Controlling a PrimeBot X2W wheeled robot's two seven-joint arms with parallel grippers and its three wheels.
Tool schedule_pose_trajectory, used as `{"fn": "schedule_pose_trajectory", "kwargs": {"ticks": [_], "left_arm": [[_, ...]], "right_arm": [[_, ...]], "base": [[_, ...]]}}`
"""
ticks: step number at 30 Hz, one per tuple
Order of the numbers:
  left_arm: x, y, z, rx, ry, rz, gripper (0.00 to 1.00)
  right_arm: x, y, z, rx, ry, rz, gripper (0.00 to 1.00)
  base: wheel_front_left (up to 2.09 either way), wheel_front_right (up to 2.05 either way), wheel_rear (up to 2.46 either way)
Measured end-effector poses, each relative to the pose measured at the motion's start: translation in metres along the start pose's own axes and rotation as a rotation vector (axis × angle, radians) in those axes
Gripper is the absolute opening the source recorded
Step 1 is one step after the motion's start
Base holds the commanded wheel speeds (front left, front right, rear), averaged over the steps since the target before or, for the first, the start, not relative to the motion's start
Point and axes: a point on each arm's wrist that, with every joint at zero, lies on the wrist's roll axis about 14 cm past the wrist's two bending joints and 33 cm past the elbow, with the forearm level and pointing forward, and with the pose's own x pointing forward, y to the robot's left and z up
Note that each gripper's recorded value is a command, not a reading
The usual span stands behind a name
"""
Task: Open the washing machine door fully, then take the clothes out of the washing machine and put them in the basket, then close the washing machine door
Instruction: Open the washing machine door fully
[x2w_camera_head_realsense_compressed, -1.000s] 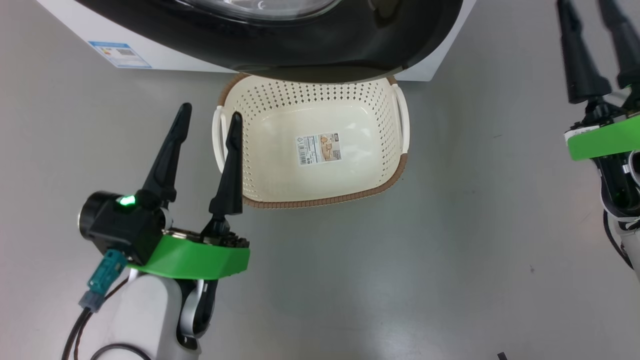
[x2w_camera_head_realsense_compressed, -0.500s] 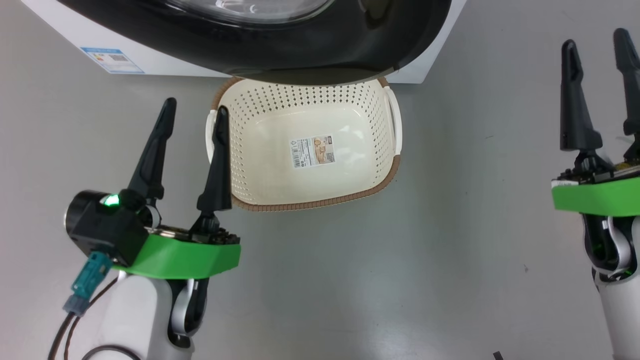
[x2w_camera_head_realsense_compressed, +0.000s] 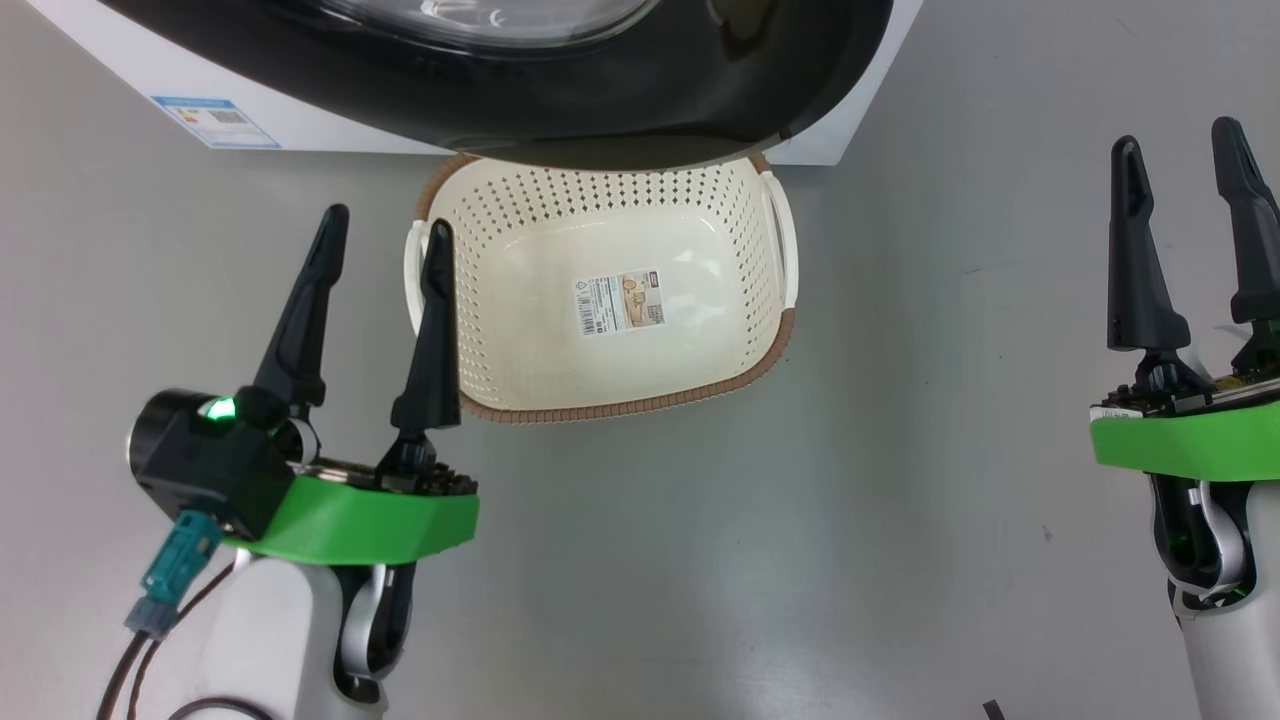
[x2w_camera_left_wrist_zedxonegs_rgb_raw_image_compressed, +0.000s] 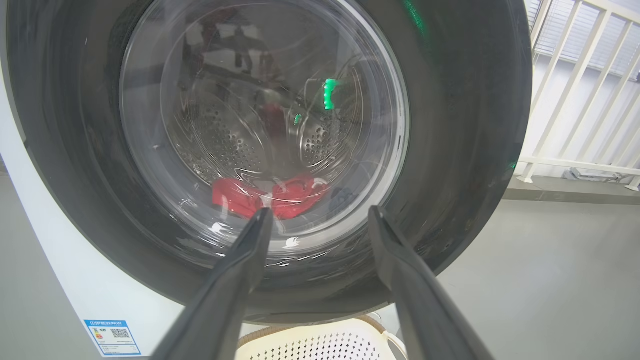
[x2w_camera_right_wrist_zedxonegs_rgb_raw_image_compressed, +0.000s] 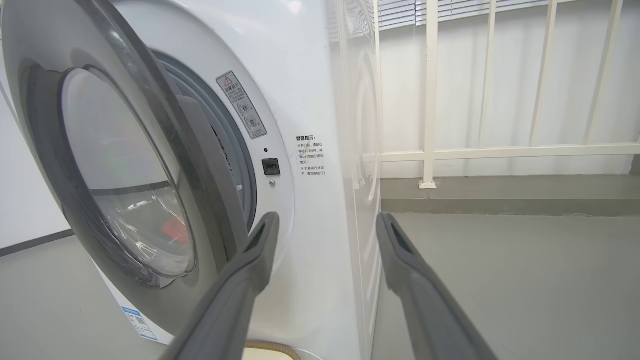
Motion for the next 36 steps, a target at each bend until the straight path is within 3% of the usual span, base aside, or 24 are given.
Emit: {"fn": "schedule_pose_trajectory", "kwargs": {"ticks": [21, 22, 23, 27, 36], "left_arm": [[0.001, -0.001, -0.003, -0.002, 0.006, -0.002, 1.00], [0.000, -0.001, -0.003, -0.002, 0.006, -0.002, 1.00], [0.000, -0.001, -0.002, -0.002, 0.005, -0.002, 1.00], [0.000, 0.000, -0.001, -0.001, 0.004, -0.001, 1.00], [-0.001, 0.004, 0.004, 0.005, -0.006, 0.009, 1.00]], "right_arm": [[-0.004, 0.002, -0.006, 0.011, 0.022, 0.004, 1.00], [-0.004, 0.003, -0.007, 0.010, 0.024, 0.011, 0.38], [-0.004, 0.007, -0.008, 0.011, 0.027, 0.024, 0.00], [-0.004, 0.015, -0.010, 0.074, 0.035, 0.045, 0.00], [0.021, 0.025, 0.008, 0.453, -0.032, 0.038, 0.00]], "base": [[0.00, 0.00, 0.00], [0.00, 0.00, 0.00], [0.00, 0.00, 0.00], [0.00, 0.00, 0.00], [0.00, 0.00, 0.00]]}}
